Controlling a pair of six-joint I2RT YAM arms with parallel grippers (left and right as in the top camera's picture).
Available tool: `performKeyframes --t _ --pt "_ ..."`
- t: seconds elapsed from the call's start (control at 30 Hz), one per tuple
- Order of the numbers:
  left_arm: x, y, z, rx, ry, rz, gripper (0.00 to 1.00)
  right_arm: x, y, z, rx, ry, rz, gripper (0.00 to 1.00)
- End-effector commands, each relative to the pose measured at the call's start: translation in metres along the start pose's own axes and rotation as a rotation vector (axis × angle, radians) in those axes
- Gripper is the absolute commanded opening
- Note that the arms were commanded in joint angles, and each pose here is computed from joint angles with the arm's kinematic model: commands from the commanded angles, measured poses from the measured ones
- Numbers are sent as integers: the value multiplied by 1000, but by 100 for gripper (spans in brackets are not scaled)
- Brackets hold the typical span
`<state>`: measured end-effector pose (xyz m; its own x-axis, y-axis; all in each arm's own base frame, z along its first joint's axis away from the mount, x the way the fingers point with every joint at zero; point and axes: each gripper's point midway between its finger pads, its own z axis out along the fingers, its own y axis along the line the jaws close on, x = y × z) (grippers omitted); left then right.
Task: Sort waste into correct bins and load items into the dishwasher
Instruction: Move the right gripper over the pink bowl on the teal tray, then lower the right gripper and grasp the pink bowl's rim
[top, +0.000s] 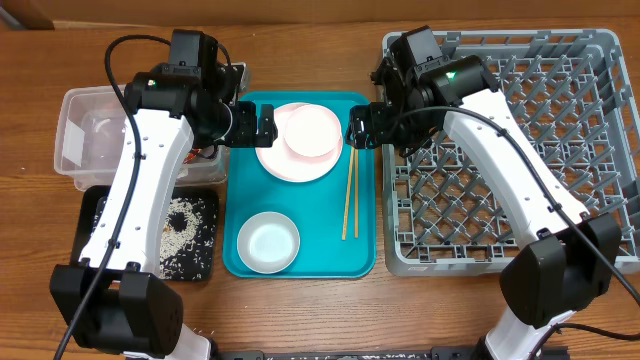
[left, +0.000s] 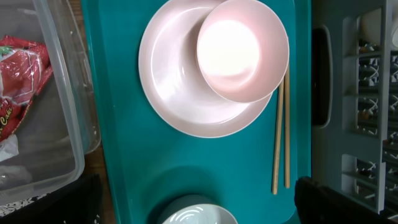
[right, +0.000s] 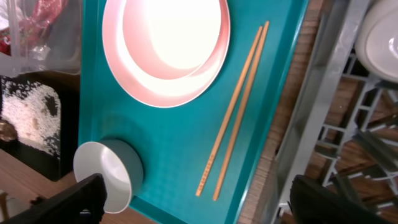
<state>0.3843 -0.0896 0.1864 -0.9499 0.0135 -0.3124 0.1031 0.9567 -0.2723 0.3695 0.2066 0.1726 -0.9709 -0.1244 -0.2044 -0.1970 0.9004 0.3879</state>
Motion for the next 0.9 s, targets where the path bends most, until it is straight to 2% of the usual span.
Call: performKeyframes --t 0.0,0.1,0.27,0.43,0.6,0.87 --pt "-12 -6 -7 11 -61 13 100 -1 22 -13 -46 -34 -40 89" --pt "-18 -5 -10 11 -83 12 100 3 30 -11 -51 -25 -61 76" --pt "-31 15 -22 -15 -133 -25 100 9 47 -3 -35 -21 -114 68" --pt "-45 56 -52 -84 -196 -110 100 17 64 8 19 -27 -190 66" --pt "-43 119 -87 -213 -241 -241 100 38 96 26 -3 9 -276 65" --pt "-25 170 -106 -212 -248 -392 100 87 136 64 -38 75 -415 58"
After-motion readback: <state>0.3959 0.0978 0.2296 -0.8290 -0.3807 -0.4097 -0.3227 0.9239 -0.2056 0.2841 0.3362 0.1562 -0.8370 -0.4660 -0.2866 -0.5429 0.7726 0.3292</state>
